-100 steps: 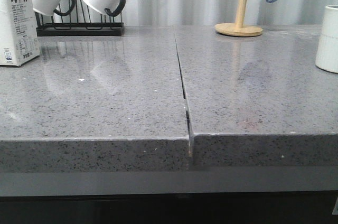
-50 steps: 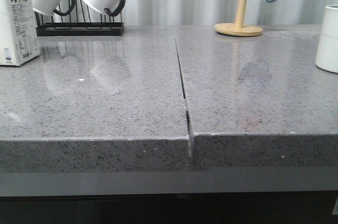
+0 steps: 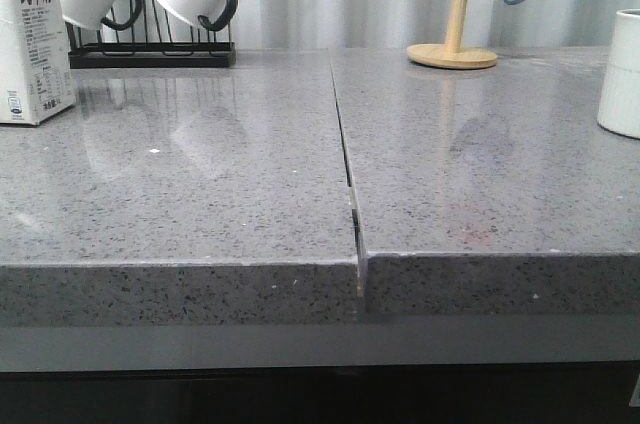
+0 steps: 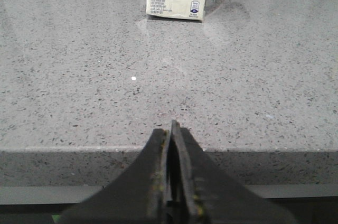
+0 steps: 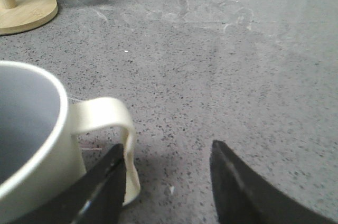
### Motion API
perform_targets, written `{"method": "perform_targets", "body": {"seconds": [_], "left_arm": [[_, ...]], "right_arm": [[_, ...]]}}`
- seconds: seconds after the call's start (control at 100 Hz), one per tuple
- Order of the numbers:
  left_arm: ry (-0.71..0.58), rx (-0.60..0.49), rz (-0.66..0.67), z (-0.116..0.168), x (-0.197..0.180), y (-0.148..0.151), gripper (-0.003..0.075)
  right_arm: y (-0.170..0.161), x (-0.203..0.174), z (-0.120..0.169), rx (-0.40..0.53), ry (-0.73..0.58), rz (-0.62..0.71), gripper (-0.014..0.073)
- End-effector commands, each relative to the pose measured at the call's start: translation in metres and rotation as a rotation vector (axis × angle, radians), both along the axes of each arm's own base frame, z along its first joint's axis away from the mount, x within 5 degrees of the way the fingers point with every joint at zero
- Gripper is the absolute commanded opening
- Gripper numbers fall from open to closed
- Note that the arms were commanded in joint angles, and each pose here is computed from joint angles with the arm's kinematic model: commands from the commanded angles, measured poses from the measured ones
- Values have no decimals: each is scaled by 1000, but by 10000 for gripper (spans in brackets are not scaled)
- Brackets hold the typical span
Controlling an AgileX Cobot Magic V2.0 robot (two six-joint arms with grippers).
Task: Place milk next to cup
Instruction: 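Grasp the white HOME mug handle with the right gripper, slide it inward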
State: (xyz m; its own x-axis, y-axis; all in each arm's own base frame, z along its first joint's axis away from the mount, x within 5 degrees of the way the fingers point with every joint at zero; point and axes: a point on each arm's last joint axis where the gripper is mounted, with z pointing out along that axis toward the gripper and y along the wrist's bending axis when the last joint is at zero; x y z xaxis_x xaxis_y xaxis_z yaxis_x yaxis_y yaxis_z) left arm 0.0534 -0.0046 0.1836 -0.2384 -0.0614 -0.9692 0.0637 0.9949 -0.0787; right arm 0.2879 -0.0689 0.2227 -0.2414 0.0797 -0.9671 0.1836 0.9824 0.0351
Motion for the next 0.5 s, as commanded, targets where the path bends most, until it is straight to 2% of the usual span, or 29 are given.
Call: {"method": "perform_targets", "body": {"seconds": [0.0,0.13,0.2,0.23,0.36,0.49], "left_arm": [[-34,-19,-1,-8,0,0,-21],[-34,-19,-1,-8,0,0,-21],[-34,-19,-1,-8,0,0,-21],[-34,-19,-1,-8,0,0,-21],[-34,-19,-1,-8,0,0,-21],[-34,-19,-1,-8,0,0,-21]], "right_arm": [[0,10,21,-4,-131,20,384],[0,24,19,-8,-123,40,379],[0,32,17,-8,-119,44,318],[0,35,17,-8,-121,47,265],[-1,39,17,-11,-121,50,-78],[5,40,19,-8,-127,67,-66]]}}
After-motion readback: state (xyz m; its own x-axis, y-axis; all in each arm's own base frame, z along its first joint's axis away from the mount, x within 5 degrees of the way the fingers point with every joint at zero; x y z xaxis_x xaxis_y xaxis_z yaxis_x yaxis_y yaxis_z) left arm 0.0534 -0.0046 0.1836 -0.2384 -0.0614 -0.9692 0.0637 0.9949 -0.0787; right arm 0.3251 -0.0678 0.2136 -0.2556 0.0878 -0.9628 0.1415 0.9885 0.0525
